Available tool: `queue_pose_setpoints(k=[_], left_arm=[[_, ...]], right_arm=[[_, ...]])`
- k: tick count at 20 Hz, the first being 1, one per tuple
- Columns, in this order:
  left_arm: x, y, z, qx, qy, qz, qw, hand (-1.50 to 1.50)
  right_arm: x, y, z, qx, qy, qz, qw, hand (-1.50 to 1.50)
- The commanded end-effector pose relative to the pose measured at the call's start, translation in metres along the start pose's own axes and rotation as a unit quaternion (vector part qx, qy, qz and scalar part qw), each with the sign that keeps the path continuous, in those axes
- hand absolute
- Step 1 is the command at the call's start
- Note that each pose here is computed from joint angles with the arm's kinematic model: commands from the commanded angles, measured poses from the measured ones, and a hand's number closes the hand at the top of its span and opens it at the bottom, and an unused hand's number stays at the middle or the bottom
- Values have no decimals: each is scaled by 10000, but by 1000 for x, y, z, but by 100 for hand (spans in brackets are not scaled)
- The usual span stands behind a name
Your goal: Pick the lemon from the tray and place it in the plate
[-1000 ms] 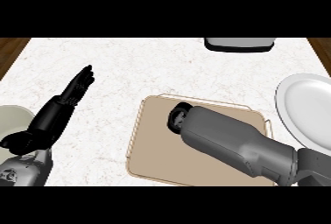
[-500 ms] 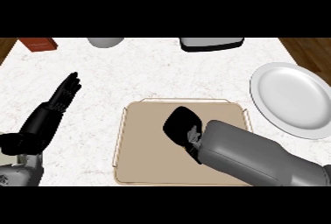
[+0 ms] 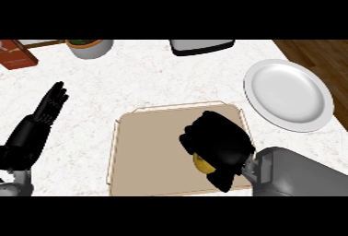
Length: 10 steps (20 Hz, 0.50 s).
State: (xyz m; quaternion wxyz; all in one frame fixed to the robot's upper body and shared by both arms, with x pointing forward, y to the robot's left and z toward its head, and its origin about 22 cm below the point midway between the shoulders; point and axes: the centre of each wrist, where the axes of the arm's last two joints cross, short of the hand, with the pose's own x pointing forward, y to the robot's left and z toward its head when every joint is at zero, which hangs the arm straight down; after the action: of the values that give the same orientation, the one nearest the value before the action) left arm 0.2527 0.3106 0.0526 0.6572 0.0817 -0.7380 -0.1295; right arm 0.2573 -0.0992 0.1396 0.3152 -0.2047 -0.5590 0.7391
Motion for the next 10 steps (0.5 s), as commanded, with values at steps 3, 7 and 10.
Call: queue_pose_setpoints(k=[3, 7, 10], left_arm=[[0, 3, 7, 160, 8, 10, 9999, 0], [-5, 4, 17, 141, -3, 31, 9999, 0], [6, 6, 15, 79, -94, -31, 9999, 0]], right_arm=[[-16, -10, 69, -1176, 13, -370, 9924, 150], [-26, -13, 108, -1786, 341, -375, 9826, 150], [-34, -16, 134, -2208, 575, -511, 9723, 150]])
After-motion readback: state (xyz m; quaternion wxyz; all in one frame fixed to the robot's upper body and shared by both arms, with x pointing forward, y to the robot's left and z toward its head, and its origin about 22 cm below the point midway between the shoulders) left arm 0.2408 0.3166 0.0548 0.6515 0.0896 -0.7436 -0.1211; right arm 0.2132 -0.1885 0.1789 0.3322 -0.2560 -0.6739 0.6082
